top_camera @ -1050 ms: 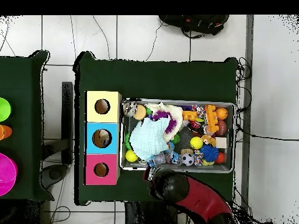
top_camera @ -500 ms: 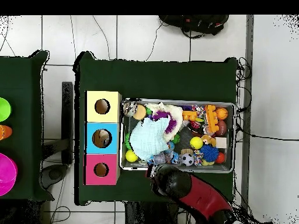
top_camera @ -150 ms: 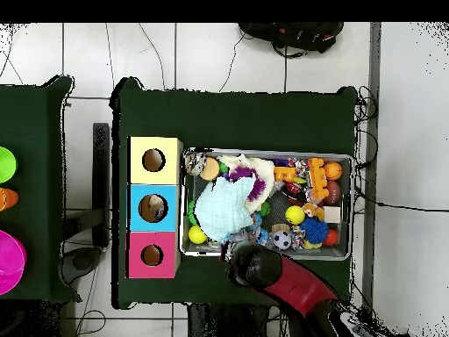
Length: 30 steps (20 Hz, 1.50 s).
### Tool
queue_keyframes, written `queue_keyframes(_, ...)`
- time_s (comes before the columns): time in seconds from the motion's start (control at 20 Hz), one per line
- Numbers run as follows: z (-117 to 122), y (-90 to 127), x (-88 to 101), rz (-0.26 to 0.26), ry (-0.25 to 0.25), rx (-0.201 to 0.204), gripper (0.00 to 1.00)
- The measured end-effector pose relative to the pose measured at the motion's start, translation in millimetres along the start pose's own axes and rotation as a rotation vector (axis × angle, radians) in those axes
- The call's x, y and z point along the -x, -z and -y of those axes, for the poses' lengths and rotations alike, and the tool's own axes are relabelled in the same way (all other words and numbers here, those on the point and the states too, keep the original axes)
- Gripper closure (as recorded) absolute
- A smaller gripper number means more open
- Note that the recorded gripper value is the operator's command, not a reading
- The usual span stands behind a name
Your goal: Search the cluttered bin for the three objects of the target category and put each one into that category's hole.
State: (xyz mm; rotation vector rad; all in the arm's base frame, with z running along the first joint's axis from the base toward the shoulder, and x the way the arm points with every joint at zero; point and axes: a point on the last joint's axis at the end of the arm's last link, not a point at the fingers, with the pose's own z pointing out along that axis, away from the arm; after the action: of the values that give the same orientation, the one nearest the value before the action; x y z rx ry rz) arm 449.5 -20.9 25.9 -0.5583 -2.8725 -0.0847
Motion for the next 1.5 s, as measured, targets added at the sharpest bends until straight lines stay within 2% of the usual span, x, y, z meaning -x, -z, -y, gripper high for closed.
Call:
queue_keyframes(0.1, -4.3, -4.4, -3.8, -0.022, -0.074, -0.026, 0.0)
queue_keyframes(0.15, -6.5, -6.7, -6.6, -0.045, -0.137, -0.042, 0.0)
queue_keyframes(0.25, -14.7, -10.5, -16.8, -0.127, -0.34, -0.091, 0.0)
queue_keyframes(0.3, -17.2, -10.7, -20.0, -0.152, -0.399, -0.104, 0.0)
queue_keyframes(0.4, -25.5, -8.4, -31.8, -0.237, -0.598, -0.149, 0.0)
queue_keyframes(0.45, -29.5, -4.9, -38.6, -0.286, -0.713, -0.177, 0.0)
queue_keyframes(0.5, -31.0, -2.8, -41.5, -0.308, -0.769, -0.191, 0.0)
queue_keyframes(0.65, -31.2, 11.5, -51.1, -0.392, -1.052, -0.266, 0.0)
queue_keyframes(0.75, -21.0, 20.1, -49.8, -0.405, -1.23, -0.301, 0.0)
queue_keyframes(0.85, -11.4, 23.9, -46.3, -0.393, -1.314, -0.309, 0.0)
queue_keyframes(1.0, -2.7, 27.9, -43.1, -0.387, -1.358, -0.307, 0.0)
queue_keyframes(1.15, 15.4, 41.3, -31.9, -0.372, -1.403, -0.276, 0.0)
queue_keyframes(1.35, 29.4, 55.6, -20.8, -0.345, -1.418, -0.26, 0.0)
queue_keyframes(1.5, 43.6, 71.0, -4.3, -0.283, -1.393, -0.26, 0.0)
